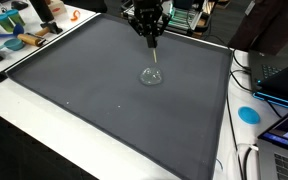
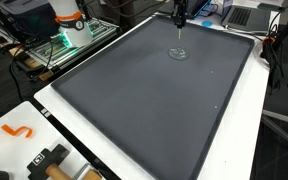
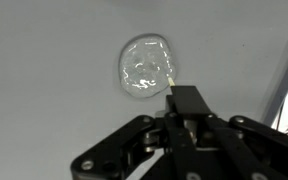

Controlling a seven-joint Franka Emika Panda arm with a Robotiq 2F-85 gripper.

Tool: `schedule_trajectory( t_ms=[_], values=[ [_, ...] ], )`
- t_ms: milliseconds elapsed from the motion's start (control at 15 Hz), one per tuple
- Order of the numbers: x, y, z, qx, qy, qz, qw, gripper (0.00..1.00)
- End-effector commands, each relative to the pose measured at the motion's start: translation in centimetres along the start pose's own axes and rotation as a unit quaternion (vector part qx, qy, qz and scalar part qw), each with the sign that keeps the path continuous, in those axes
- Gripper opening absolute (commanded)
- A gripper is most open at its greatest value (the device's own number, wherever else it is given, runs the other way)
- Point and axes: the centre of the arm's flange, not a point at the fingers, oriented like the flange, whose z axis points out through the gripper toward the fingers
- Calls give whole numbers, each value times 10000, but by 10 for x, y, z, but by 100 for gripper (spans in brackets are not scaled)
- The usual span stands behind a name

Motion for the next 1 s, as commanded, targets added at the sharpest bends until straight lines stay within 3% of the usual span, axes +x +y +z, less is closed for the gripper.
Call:
schedule_trajectory(
  t_ms=[0, 400, 933],
  values=[
    [11, -20, -13, -391, -314, 16, 9987, 3],
    [22, -47, -39, -895, -623, -58, 9940, 3],
    [32, -74, -72, -1200, -678, -175, 9903, 3]
  ],
)
